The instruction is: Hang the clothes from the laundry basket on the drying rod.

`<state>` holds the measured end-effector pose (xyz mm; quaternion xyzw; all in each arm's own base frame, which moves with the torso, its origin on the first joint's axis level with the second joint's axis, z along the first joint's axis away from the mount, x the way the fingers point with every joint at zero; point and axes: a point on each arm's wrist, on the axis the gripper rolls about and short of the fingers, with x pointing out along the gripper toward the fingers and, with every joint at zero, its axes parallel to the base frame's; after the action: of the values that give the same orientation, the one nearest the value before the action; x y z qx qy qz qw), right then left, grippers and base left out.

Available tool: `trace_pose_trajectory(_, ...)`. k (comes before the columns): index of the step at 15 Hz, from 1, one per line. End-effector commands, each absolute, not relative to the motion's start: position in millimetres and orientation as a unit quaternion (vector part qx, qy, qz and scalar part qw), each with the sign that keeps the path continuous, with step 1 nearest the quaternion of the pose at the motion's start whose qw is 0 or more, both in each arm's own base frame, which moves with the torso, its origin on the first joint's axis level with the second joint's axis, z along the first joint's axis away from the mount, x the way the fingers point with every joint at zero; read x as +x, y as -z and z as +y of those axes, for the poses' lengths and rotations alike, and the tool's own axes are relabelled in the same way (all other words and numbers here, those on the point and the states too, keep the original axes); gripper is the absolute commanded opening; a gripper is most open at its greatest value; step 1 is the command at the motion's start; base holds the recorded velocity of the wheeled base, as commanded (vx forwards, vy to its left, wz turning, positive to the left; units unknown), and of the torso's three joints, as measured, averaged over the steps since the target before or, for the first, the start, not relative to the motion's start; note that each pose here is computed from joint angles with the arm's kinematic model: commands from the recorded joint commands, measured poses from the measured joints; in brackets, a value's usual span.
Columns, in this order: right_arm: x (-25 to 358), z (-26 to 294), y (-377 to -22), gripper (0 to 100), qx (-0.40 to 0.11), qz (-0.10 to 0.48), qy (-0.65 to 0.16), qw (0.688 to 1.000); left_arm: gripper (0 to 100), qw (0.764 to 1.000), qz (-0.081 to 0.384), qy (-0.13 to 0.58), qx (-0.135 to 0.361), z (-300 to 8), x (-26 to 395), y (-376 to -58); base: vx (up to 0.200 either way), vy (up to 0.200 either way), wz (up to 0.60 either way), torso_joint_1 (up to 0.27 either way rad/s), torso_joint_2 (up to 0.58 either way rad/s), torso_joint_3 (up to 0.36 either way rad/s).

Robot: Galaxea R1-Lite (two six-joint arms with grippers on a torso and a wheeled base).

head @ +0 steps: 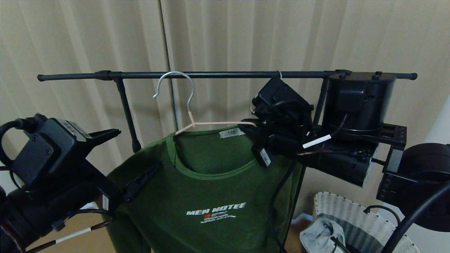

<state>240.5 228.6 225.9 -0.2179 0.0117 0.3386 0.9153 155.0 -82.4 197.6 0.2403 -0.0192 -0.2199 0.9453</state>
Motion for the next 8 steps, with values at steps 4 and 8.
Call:
trace_pose_trajectory(4, 238.9, 191.6, -232.6, 0, -0.216, 0.015, -0.299, 0.929, 100, 0.952, -0.039, 0.216, 0.212, -72.9, 137.7, -202.6, 0.000, 0.000, 0.00, 0.000, 0.00, 0.000)
trace_pose_trajectory(8, 241.5, 160.5, -243.3, 0, -0.210, 0.009, -0.255, 0.944, 100, 0.958, -0.046, 0.215, 0.182, -65.7, 124.8, -202.8, 0.000, 0.000, 0.00, 0.000, 0.00, 0.000)
